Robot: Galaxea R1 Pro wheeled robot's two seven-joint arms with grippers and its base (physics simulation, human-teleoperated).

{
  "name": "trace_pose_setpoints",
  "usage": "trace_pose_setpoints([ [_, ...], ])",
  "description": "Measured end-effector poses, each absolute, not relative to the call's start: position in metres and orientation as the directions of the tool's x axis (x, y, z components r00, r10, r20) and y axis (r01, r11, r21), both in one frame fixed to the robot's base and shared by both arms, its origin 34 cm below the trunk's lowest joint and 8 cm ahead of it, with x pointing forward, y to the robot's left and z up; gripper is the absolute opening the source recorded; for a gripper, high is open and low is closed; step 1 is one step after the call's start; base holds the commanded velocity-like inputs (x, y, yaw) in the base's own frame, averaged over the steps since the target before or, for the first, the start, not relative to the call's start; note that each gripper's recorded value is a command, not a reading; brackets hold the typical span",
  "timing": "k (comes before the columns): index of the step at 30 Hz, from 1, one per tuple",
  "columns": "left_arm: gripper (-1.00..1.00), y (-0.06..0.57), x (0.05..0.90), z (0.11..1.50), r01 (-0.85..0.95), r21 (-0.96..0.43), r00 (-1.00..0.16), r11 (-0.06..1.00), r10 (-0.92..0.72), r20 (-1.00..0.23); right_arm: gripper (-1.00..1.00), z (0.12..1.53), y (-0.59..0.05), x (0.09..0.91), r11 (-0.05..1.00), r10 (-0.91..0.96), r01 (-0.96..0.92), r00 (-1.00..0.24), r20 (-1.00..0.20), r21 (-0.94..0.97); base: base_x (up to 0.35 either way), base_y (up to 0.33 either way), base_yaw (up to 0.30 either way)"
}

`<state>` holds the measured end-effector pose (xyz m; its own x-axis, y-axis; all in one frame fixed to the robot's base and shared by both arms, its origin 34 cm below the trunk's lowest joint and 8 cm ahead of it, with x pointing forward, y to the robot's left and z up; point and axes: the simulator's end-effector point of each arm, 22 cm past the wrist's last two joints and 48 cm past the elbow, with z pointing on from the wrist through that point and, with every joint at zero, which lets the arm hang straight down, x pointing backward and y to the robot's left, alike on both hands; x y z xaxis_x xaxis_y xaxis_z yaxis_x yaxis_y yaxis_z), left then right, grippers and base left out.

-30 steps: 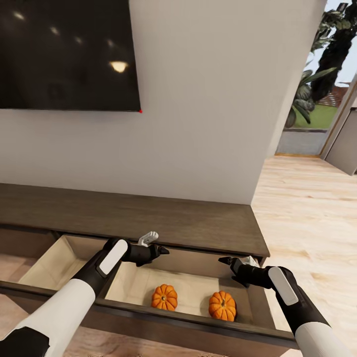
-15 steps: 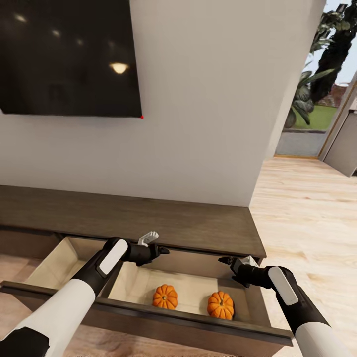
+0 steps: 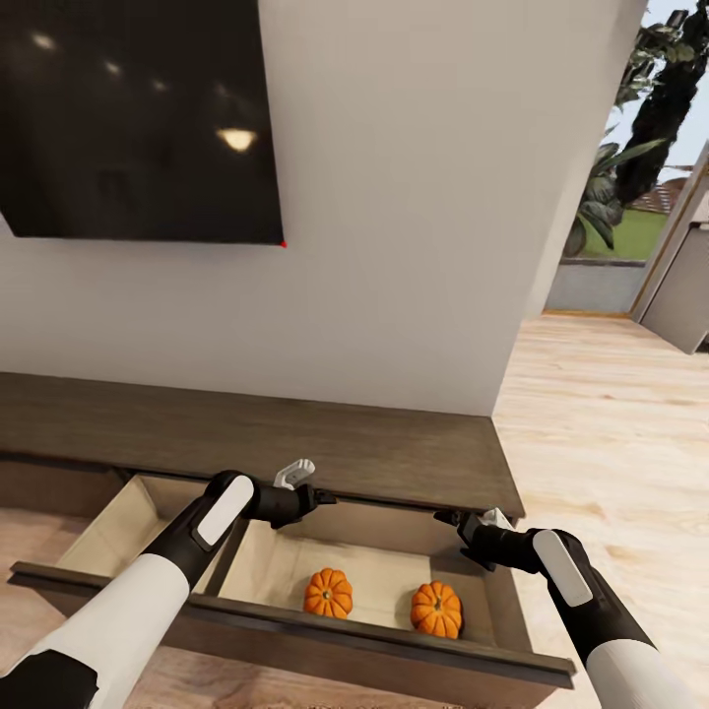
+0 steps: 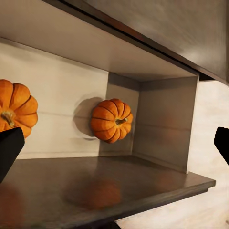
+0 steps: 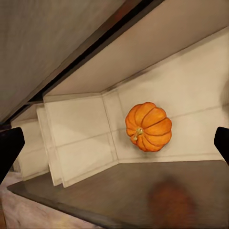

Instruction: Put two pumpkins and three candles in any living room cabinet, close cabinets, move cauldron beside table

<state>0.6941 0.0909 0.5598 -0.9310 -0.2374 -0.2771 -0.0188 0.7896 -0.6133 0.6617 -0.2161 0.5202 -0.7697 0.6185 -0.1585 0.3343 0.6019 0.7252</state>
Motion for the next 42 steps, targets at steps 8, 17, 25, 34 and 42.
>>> trace_pose_setpoints([
  [8, 1.00, 0.091, 0.697, 0.577, -0.018, -0.613, -0.931, 0.790, -0.236, -0.277, 1.00, 0.537, -0.216, 0.665, 0.599, 0.620, 0.333, -0.769, -0.158, 0.728, -0.269, 0.000, 0.000],
  [17, 1.00, 0.091, 0.701, 0.597, -0.013, -0.617, -0.931, 0.787, -0.234, -0.280, 1.00, 0.559, -0.213, 0.670, 0.588, 0.621, 0.326, -0.768, -0.155, 0.740, -0.319, 0.027, 0.000],
  [25, 1.00, 0.090, 0.704, 0.616, -0.006, -0.618, -0.929, 0.786, -0.233, -0.287, 1.00, 0.577, -0.212, 0.673, 0.586, 0.621, 0.323, -0.768, -0.156, 0.743, -0.098, 0.012, 0.000],
  [34, 1.00, 0.089, 0.707, 0.635, 0.000, -0.618, -0.929, 0.786, -0.230, -0.291, 1.00, 0.595, -0.212, 0.676, 0.586, 0.621, 0.323, -0.768, -0.156, 0.743, -0.005, 0.001, 0.000],
  [42, 1.00, 0.089, 0.709, 0.651, 0.000, -0.618, -0.929, 0.786, -0.228, -0.290, 1.00, 0.610, -0.212, 0.678, 0.587, 0.619, 0.322, -0.770, -0.156, 0.743, -0.054, 0.023, 0.000],
])
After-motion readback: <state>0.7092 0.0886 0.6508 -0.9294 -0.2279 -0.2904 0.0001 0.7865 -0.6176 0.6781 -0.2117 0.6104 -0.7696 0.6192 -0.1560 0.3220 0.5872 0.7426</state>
